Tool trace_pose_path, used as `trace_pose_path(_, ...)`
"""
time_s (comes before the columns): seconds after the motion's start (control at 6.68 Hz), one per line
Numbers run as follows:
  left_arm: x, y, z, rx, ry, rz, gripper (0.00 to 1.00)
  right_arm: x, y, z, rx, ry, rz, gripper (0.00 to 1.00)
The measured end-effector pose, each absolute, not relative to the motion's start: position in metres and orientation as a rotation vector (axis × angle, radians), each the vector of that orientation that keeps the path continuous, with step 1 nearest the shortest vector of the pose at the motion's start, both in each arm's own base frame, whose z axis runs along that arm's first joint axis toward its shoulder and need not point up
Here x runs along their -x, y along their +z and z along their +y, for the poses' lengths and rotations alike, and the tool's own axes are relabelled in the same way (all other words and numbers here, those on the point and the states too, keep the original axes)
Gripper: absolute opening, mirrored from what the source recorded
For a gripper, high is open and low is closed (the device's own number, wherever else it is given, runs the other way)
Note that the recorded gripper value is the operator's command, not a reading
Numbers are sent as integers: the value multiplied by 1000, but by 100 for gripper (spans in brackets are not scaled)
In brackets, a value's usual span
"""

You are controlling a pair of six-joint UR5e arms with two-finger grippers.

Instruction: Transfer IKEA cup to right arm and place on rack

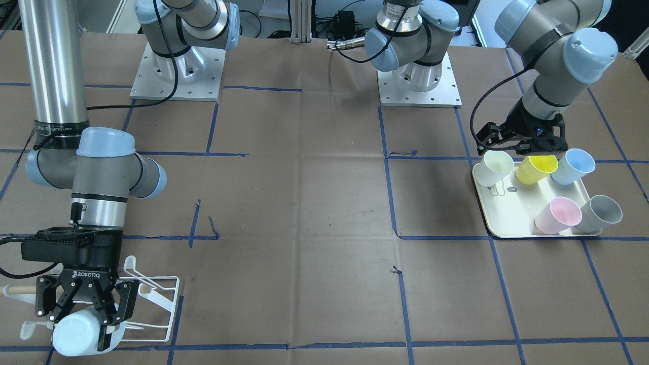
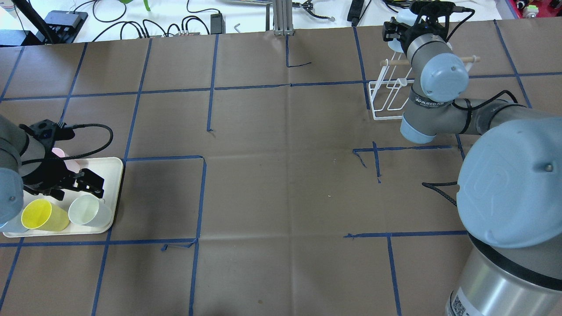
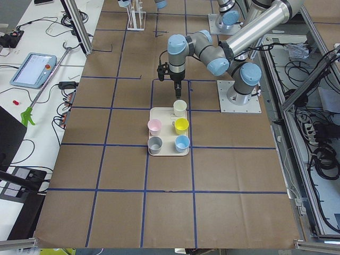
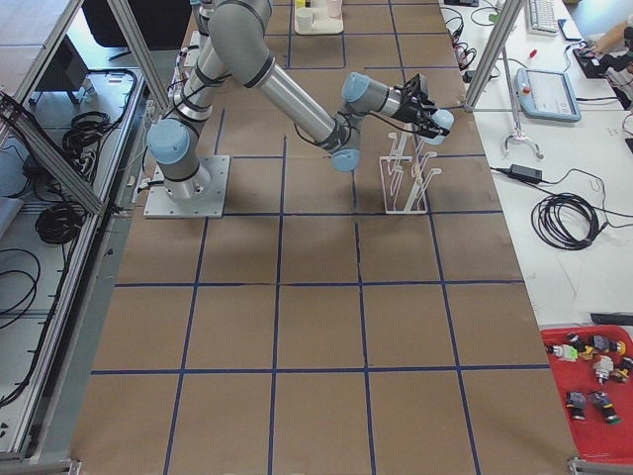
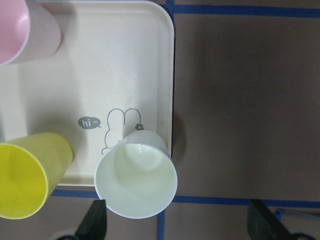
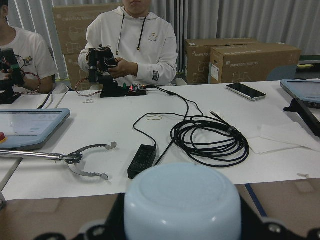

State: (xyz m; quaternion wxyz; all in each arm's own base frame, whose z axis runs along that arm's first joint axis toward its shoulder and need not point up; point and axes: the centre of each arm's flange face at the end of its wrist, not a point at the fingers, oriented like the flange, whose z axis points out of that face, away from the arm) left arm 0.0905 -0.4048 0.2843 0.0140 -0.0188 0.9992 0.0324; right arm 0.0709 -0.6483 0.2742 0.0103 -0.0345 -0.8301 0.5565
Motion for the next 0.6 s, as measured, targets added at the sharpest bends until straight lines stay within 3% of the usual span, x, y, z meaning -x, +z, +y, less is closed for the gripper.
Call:
trace_pose_path(0.15,-91,258,-404,47,111,3114,99,-72,269,-644,109,1719,-2604,76)
trace_pose_path(0.3,-92,239,-406,25,131,3119,99,-72,265,-640,111,1705,-2614,100)
trace_pose_path(0.45,-93,230,-407,8,149,3122,98,-72,264,-639,112,1698,-2620,100)
trace_pose_path(0.6,-94,227,-407,-1,166,3114,78,-73,264,-639,113,1693,-2626,100)
